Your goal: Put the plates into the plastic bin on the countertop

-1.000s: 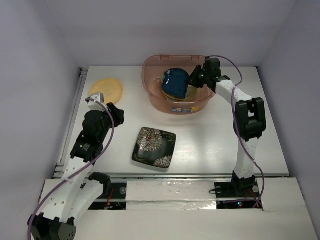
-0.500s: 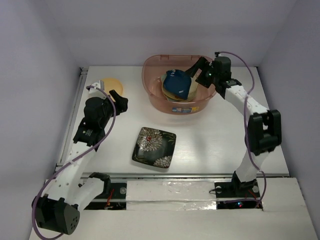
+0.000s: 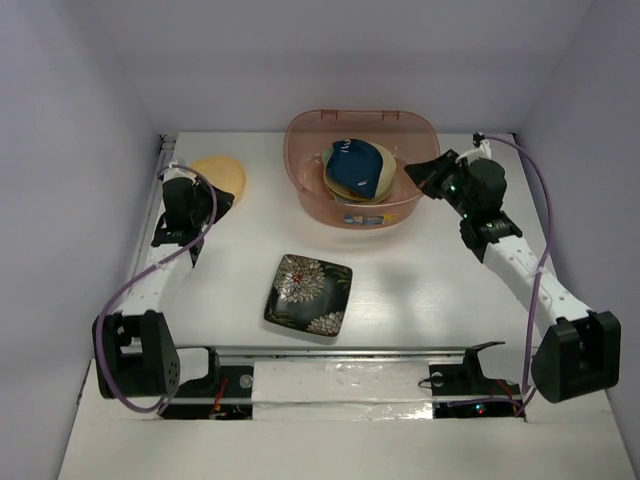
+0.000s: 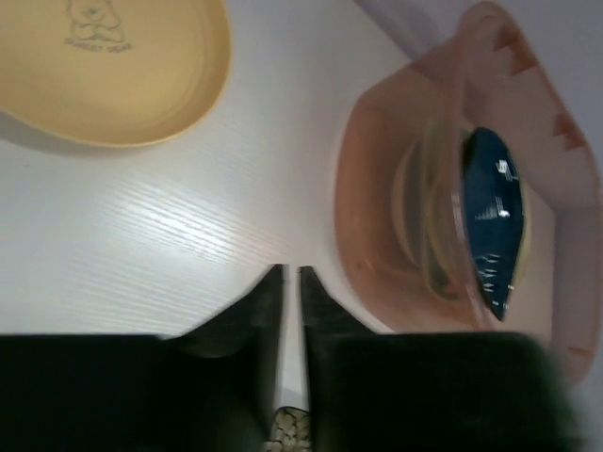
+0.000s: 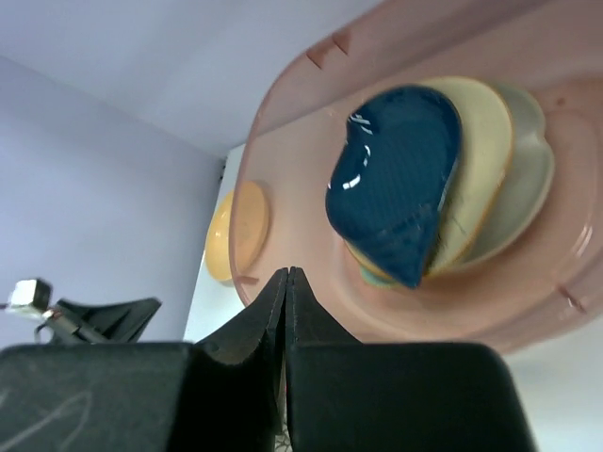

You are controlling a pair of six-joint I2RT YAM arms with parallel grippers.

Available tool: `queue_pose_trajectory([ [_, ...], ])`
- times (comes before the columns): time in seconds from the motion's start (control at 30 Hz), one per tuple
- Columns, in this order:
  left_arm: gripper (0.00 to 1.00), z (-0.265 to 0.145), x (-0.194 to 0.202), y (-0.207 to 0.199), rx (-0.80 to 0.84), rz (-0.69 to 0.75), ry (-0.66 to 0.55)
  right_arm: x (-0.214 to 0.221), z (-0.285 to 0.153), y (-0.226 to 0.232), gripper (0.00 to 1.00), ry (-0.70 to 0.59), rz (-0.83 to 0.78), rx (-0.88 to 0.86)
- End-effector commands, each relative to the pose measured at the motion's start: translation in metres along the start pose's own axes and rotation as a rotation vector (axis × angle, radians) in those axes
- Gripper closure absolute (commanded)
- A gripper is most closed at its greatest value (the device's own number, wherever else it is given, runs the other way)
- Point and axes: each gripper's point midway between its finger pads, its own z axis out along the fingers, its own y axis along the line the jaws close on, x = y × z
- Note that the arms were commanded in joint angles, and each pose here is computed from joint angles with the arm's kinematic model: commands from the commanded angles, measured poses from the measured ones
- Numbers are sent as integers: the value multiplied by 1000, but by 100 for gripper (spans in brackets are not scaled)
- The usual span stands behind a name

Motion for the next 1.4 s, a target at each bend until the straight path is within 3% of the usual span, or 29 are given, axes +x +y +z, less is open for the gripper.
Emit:
queue_pose_trajectory([
  [0.0, 81, 16, -28, 6, -25, -46, -77, -18, -13, 17, 100, -104, -1, -76],
  [0.07, 64, 27, -36, 27, -93, -59, -94, -14, -19, 16, 100, -89, -16, -74],
  [0.1, 50, 31, -42, 38, -133, -57, -118, -9, -21, 13, 100, -76, -36, -70],
  [0.2, 41, 45, -53, 65, -234, -63, -144, -2, -30, 14, 93, -46, -52, -82],
  [0.23, 41, 47, -60, 77, -276, -62, -165, 4, -33, 12, 82, -34, -53, -88],
  [0.33, 41, 62, -68, 99, -378, -48, -175, 8, -43, 16, 64, -27, -68, -113],
  [0.6, 48, 106, -67, 146, -559, -37, -163, 14, -56, 17, 65, -17, -91, -132],
  [0.97, 56, 129, -66, 171, -618, -31, -138, 31, -43, 10, 66, 40, -65, -154],
  [1.03, 63, 133, -65, 171, -612, -32, -125, 33, -41, 8, 66, 46, -61, -151],
  [1.07, 71, 137, -65, 171, -607, -31, -116, 34, -40, 7, 66, 49, -61, -148],
  [1.1, 85, 140, -62, 170, -600, -30, -98, 34, -39, 6, 66, 49, -61, -146],
  [1.13, 87, 143, -61, 170, -597, -32, -89, 34, -39, 6, 66, 48, -61, -145],
  [1.27, 87, 150, -54, 179, -595, -55, -41, 34, -39, 5, 67, 47, -63, -142],
  [1.37, 81, 151, -49, 184, -592, -65, -17, 33, -40, 6, 66, 46, -65, -144],
])
